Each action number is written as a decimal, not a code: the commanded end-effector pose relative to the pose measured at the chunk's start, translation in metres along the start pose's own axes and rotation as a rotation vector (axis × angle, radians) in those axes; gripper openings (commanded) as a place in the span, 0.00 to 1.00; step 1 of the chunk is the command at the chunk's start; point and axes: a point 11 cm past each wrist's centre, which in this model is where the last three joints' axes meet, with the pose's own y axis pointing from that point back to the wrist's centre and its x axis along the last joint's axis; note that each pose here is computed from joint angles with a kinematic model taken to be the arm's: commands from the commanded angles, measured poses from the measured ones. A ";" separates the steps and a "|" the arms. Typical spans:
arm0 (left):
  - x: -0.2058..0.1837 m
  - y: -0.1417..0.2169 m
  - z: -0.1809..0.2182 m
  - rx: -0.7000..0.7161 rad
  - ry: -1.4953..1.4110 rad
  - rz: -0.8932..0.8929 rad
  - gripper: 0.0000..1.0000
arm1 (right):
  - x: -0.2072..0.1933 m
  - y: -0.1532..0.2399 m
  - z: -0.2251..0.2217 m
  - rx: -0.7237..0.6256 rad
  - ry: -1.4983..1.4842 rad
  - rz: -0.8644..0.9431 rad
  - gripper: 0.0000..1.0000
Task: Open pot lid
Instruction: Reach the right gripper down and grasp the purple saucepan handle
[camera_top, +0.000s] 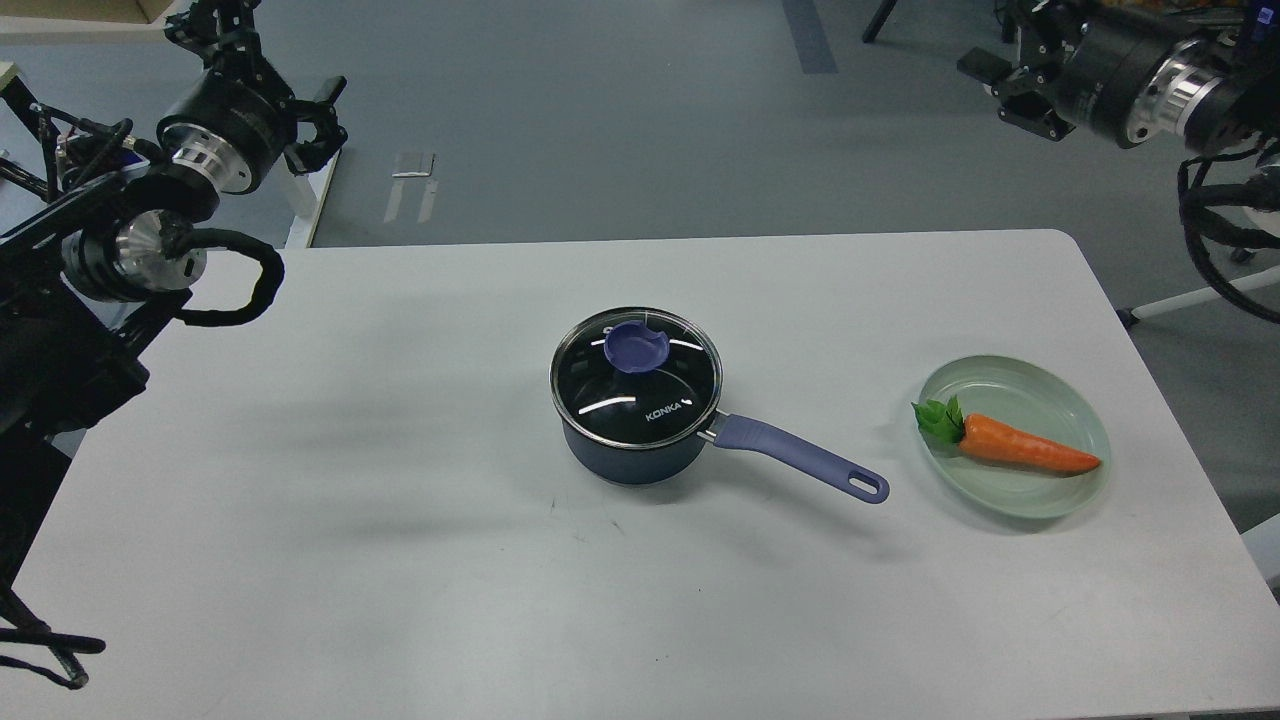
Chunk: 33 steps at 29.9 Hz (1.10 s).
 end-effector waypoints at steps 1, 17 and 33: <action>0.002 0.001 0.003 -0.004 -0.005 -0.001 0.99 | -0.040 -0.005 -0.006 -0.055 0.275 -0.160 1.00; 0.002 0.002 0.005 -0.010 -0.043 -0.007 0.99 | -0.184 -0.005 0.037 -0.060 1.063 -0.752 0.93; 0.011 0.005 0.012 -0.018 -0.056 0.008 0.99 | -0.221 0.003 0.072 -0.051 1.169 -0.942 0.67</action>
